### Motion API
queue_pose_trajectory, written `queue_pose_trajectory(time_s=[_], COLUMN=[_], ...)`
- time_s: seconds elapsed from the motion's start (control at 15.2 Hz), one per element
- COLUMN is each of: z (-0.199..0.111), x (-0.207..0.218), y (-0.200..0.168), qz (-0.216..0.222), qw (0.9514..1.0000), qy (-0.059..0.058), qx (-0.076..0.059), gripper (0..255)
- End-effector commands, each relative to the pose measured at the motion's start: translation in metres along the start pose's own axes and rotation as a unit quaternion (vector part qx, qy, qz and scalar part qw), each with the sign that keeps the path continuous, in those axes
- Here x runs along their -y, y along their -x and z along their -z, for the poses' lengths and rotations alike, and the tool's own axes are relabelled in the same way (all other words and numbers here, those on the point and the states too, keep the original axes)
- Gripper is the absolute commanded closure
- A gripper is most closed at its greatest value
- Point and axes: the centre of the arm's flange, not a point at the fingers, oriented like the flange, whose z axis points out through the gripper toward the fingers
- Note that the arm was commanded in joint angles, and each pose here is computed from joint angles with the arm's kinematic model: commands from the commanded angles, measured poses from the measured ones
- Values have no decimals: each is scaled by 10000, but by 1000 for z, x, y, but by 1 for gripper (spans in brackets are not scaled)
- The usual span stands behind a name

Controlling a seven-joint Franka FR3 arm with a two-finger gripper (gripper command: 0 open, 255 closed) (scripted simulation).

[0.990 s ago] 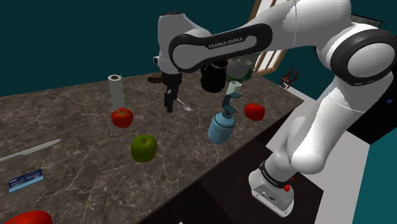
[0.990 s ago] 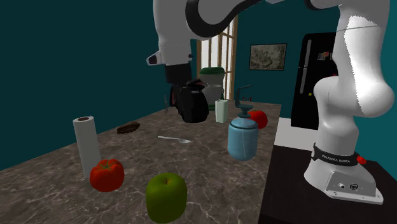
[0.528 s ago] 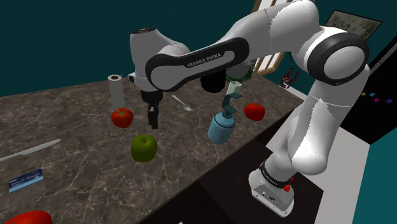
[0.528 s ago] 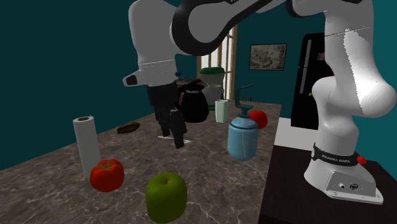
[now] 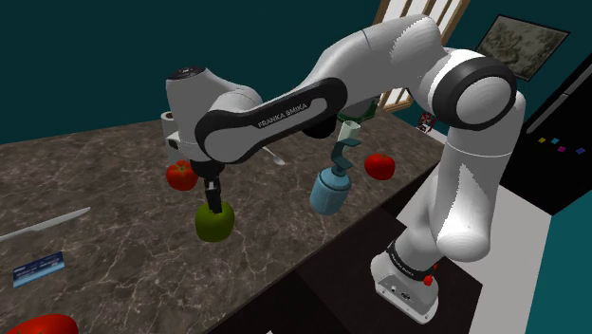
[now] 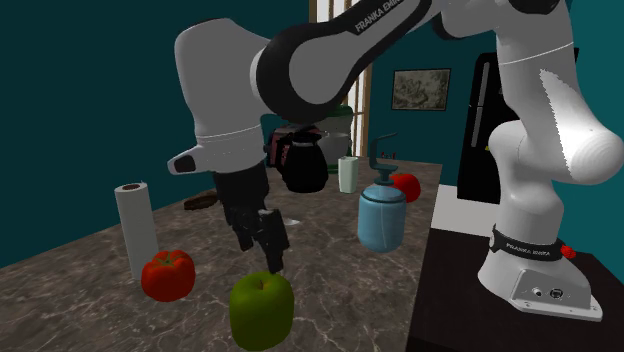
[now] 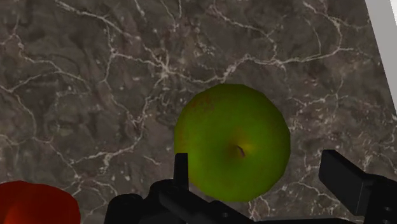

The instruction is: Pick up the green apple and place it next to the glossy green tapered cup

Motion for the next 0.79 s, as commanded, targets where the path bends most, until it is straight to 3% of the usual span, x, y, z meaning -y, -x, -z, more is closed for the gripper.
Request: queue_pose_trajectory(time_s=[0.0,0.2,0.66,0.73], z=[-11,-25,-24,-24], x=[1,1,1,1], y=[-1,-1,-1,-1], qz=[9,9,9,9], qw=[10000,10000,10000,10000], qy=[1,1,1,1], qx=[-1,-1,-1,-1], gripper=[0,0,0,255])
